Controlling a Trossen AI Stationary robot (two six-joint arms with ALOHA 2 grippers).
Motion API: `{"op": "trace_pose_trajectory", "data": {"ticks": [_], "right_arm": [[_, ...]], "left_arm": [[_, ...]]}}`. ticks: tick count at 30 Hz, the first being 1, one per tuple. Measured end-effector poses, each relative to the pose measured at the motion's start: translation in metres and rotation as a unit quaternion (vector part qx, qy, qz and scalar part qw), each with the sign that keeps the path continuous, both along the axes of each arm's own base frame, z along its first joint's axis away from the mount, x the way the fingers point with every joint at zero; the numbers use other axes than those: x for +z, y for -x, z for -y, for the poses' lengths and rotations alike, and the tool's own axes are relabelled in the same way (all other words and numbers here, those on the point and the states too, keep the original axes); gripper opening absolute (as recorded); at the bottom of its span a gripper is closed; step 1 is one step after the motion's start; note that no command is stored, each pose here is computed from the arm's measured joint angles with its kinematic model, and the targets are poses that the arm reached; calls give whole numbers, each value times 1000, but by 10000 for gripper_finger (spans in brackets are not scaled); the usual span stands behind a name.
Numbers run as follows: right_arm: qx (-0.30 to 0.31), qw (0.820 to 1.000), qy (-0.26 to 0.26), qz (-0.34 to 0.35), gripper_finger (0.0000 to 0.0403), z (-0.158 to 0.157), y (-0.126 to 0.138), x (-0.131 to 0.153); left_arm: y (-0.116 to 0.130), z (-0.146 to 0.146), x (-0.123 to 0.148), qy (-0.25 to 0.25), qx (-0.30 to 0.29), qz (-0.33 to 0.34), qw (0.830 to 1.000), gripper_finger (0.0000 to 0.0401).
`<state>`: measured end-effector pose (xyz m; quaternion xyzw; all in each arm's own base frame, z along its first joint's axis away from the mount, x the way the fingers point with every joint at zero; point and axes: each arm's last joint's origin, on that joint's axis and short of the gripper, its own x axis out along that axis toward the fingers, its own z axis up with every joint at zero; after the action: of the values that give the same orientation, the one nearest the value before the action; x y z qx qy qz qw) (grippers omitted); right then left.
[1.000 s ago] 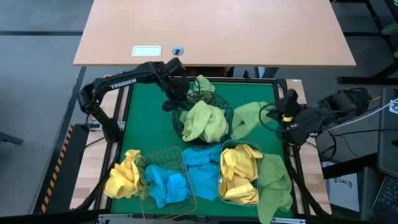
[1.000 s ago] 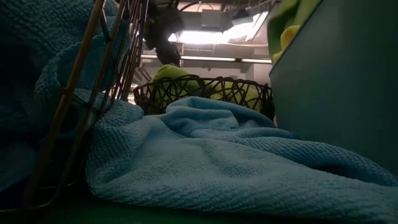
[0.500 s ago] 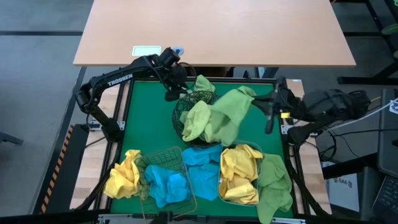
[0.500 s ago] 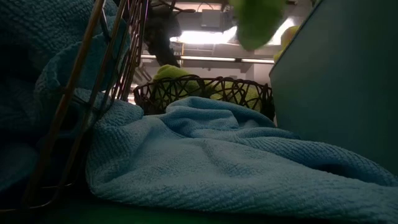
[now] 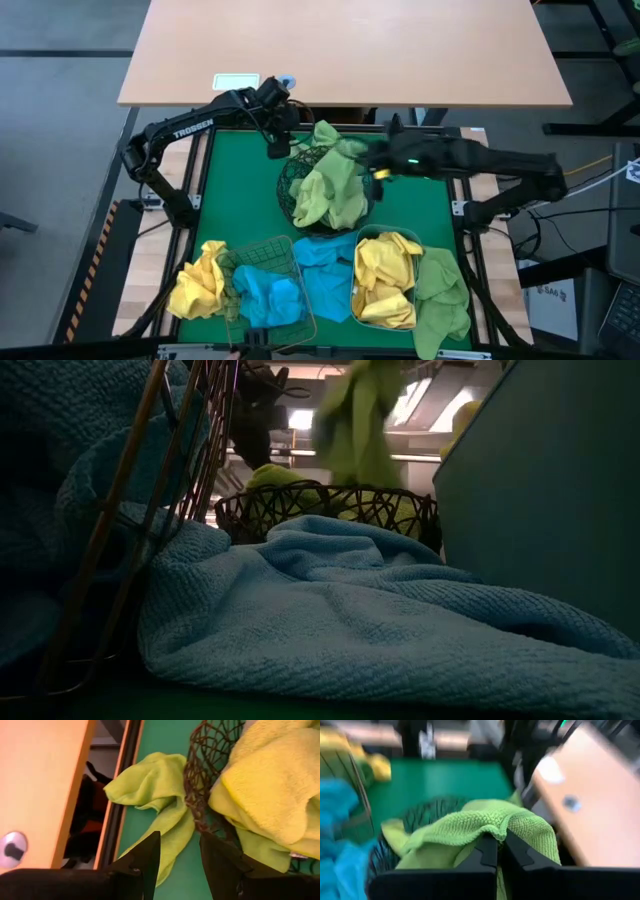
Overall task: Sort microfiber towel by color & place in baskets
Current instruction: Put the green microfiber cloth into the round wire basket
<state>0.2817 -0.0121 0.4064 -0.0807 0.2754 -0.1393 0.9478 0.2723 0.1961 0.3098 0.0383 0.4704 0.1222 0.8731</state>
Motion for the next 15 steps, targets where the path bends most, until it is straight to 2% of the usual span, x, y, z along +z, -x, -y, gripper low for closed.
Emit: {"op": "trace_pose_trajectory", "data": {"ticks": [9, 15], "right_arm": [[15, 984, -79, -160, 2, 36, -48, -103], [8, 971, -95, -218, 2, 44, -66, -144]], "left_arm": [[1, -2, 0, -29, 25, -21, 999, 133], [3, -4, 0, -58, 51, -42, 996, 133]]}}
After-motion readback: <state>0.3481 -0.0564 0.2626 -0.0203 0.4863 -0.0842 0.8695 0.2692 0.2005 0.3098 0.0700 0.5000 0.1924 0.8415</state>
